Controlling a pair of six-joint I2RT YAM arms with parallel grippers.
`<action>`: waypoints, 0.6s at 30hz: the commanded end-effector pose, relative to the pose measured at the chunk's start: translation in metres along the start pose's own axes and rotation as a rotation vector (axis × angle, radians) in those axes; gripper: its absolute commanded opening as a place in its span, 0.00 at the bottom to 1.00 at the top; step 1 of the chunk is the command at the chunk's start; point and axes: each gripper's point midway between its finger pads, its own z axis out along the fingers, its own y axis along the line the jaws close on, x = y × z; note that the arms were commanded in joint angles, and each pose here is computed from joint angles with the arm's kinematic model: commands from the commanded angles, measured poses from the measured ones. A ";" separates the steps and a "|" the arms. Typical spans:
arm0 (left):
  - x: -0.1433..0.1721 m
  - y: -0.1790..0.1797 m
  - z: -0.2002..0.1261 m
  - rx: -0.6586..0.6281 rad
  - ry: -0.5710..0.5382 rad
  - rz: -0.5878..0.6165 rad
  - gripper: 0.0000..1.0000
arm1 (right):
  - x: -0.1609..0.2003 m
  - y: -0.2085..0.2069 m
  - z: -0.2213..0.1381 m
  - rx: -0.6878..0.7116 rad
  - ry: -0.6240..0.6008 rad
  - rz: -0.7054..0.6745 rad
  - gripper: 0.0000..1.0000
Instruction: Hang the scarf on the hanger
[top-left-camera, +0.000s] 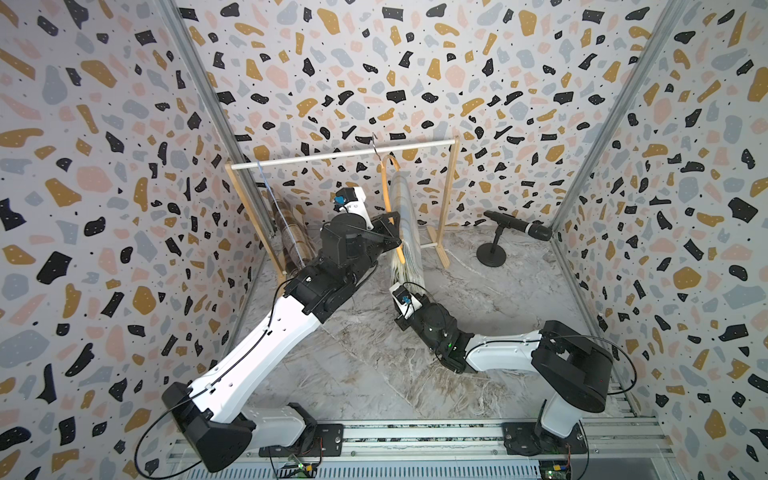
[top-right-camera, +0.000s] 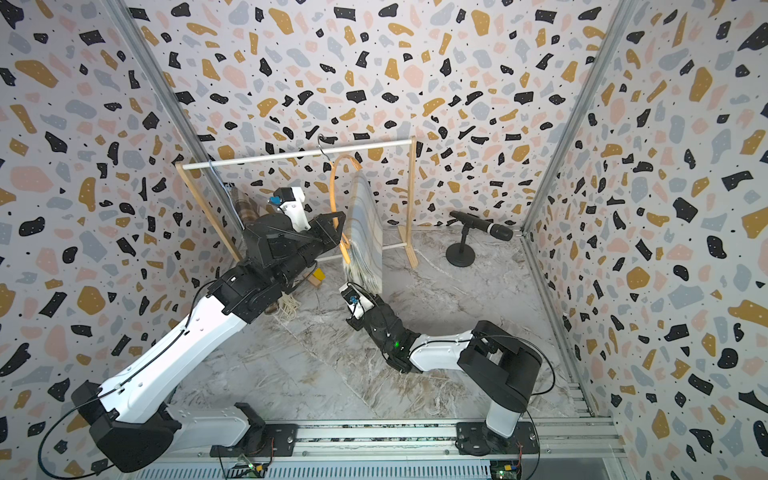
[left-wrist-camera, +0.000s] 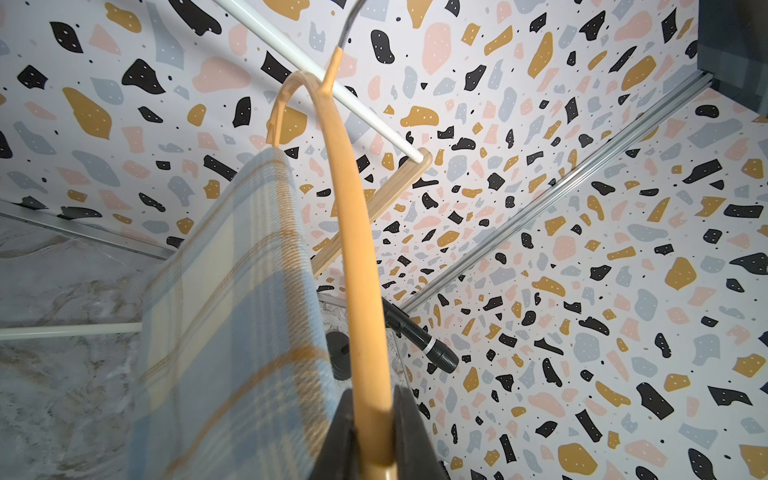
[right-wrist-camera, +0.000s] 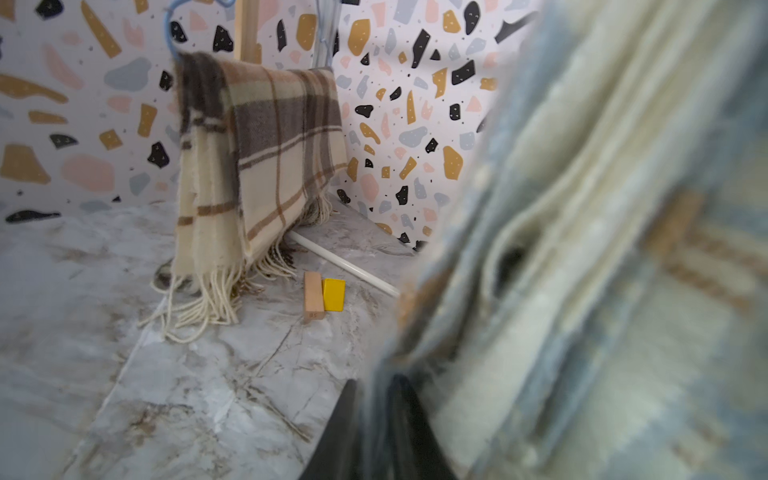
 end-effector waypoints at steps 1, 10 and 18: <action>-0.057 -0.054 -0.022 0.183 -0.173 -0.026 0.00 | -0.012 -0.012 -0.001 0.047 -0.020 0.027 0.00; -0.061 -0.057 -0.020 0.151 -0.161 0.066 0.00 | 0.029 -0.002 -0.020 -0.002 0.067 0.043 0.00; -0.052 -0.049 -0.012 0.128 -0.137 0.079 0.00 | 0.013 -0.008 -0.028 -0.005 0.037 0.062 0.02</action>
